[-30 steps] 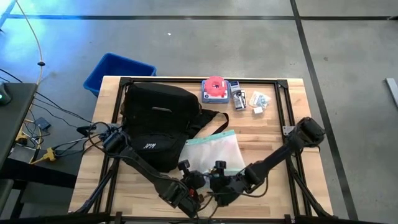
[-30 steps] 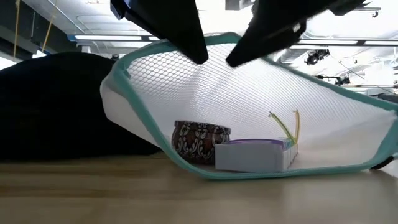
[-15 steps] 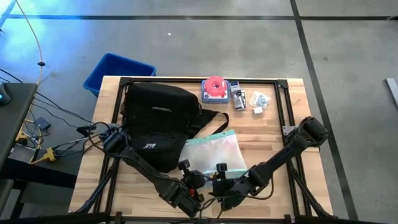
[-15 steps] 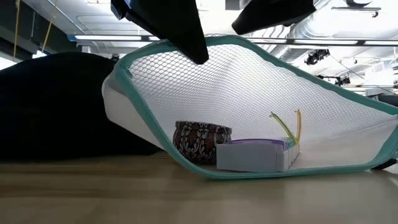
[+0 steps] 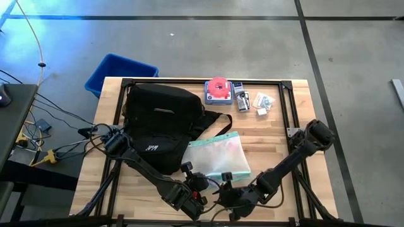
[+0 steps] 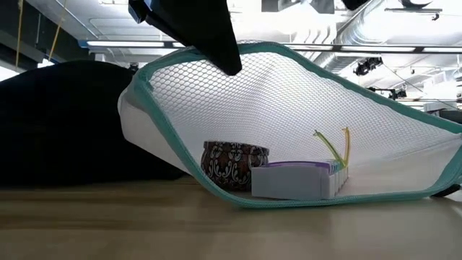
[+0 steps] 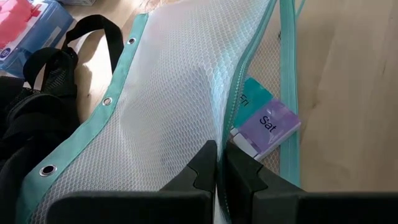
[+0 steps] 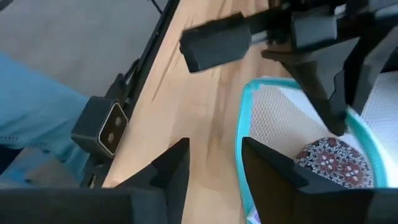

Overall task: Unpack backpack
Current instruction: Put the scented candle into the zip bag, then put the white charger adapter into the zip bag

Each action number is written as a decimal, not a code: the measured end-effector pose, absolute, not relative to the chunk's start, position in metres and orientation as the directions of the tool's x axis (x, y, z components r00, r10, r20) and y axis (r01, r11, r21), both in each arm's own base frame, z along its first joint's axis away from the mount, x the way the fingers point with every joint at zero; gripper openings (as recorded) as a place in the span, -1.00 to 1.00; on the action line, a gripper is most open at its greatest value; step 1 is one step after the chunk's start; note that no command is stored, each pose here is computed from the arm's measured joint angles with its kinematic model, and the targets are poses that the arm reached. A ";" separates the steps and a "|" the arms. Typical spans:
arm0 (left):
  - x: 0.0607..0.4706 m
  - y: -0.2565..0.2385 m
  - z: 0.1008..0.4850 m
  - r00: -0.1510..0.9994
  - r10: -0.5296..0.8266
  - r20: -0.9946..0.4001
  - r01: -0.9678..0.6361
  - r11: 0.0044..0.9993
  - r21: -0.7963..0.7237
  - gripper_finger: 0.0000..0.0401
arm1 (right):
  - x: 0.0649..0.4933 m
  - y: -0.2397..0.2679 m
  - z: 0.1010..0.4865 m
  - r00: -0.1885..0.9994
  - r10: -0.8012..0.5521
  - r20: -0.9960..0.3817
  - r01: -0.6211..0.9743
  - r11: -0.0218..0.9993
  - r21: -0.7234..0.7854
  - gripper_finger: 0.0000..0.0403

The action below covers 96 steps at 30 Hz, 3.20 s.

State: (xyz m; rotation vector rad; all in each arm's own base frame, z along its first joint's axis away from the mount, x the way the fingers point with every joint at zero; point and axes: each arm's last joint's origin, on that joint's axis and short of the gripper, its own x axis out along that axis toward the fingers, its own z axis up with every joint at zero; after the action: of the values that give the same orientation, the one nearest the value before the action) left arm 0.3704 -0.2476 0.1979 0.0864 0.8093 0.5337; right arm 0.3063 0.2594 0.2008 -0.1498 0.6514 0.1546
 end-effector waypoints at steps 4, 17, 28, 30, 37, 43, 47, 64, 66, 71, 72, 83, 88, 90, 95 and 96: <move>0.370 -0.248 0.198 0.566 0.486 -0.666 -0.420 0.865 0.274 -1.00 | 0.306 0.267 0.190 0.800 0.066 -0.596 -0.162 0.981 -0.109 -0.42; 0.365 -0.251 0.197 0.556 0.491 -0.670 -0.403 0.865 0.299 -1.00 | 0.329 0.267 0.146 0.814 0.015 -0.580 -0.064 0.996 -0.064 -0.44; 0.364 -0.253 0.197 0.559 0.488 -0.671 -0.397 0.867 0.300 -1.00 | 0.335 0.260 0.140 0.813 -0.034 -0.581 -0.007 0.998 -0.069 -0.44; 0.364 -0.253 0.197 0.559 0.488 -0.671 -0.396 0.868 0.300 -1.00 | 0.335 0.259 0.140 0.811 -0.036 -0.584 -0.005 0.998 -0.068 -0.44; 0.363 -0.253 0.197 0.559 0.486 -0.671 -0.395 0.868 0.300 -1.00 | 0.334 0.257 0.139 0.804 -0.063 -0.591 0.022 0.997 -0.077 -0.44; 0.363 -0.253 0.197 0.559 0.486 -0.672 -0.394 0.869 0.301 -1.00 | 0.336 0.256 0.138 0.792 -0.030 -0.610 0.005 0.999 -0.043 -0.44; 0.363 -0.253 0.197 0.559 0.486 -0.672 -0.394 0.869 0.301 -1.00 | 0.340 0.252 0.136 0.749 0.067 -0.659 -0.062 0.998 0.030 -0.50; 0.363 -0.253 0.197 0.558 0.486 -0.672 -0.393 0.869 0.302 -1.00 | 0.328 0.239 0.126 0.561 0.017 -0.828 -0.014 1.000 0.011 -0.97; 0.363 -0.253 0.197 0.559 0.487 -0.671 -0.393 0.868 0.302 -1.00 | 0.333 0.233 0.126 0.609 -0.075 -0.790 0.029 0.997 -0.072 -0.99; 0.363 -0.252 0.197 0.556 0.497 -0.666 -0.397 0.863 0.311 -1.00 | 0.358 0.195 0.118 0.626 -0.278 -0.728 0.222 0.959 -0.175 -1.00; 0.364 -0.251 0.197 0.556 0.498 -0.666 -0.399 0.862 0.311 -1.00 | 0.360 0.189 0.117 0.620 -0.288 -0.729 0.237 0.955 -0.176 -1.00; 0.363 -0.254 0.197 0.559 0.483 -0.674 -0.394 0.870 0.297 -1.00 | 0.333 0.228 0.163 0.735 -0.218 -0.642 0.109 0.973 -0.205 -1.00; 0.363 -0.253 0.197 0.558 0.484 -0.674 -0.394 0.869 0.298 -1.00 | 0.294 0.260 0.201 0.758 -0.022 -0.652 -0.084 0.988 -0.131 -1.00; 0.364 -0.253 0.197 0.557 0.485 -0.674 -0.396 0.869 0.298 -1.00 | 0.280 0.260 0.210 0.737 -0.027 -0.675 -0.088 0.987 -0.136 -0.99; 0.364 -0.252 0.197 0.556 0.486 -0.674 -0.402 0.867 0.295 -1.00 | 0.255 0.221 0.240 0.635 -0.192 -0.748 0.079 0.980 -0.184 -0.82; 0.364 -0.252 0.197 0.555 0.487 -0.674 -0.402 0.867 0.295 -1.00 | 0.251 0.209 0.244 0.600 -0.241 -0.763 0.115 0.970 -0.216 -0.75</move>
State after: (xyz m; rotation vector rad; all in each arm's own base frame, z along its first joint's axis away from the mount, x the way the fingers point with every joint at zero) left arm 0.3639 -0.2522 0.1967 0.1112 0.8298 0.5263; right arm 0.2506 0.2093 0.2441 -0.1497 0.9045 -0.2073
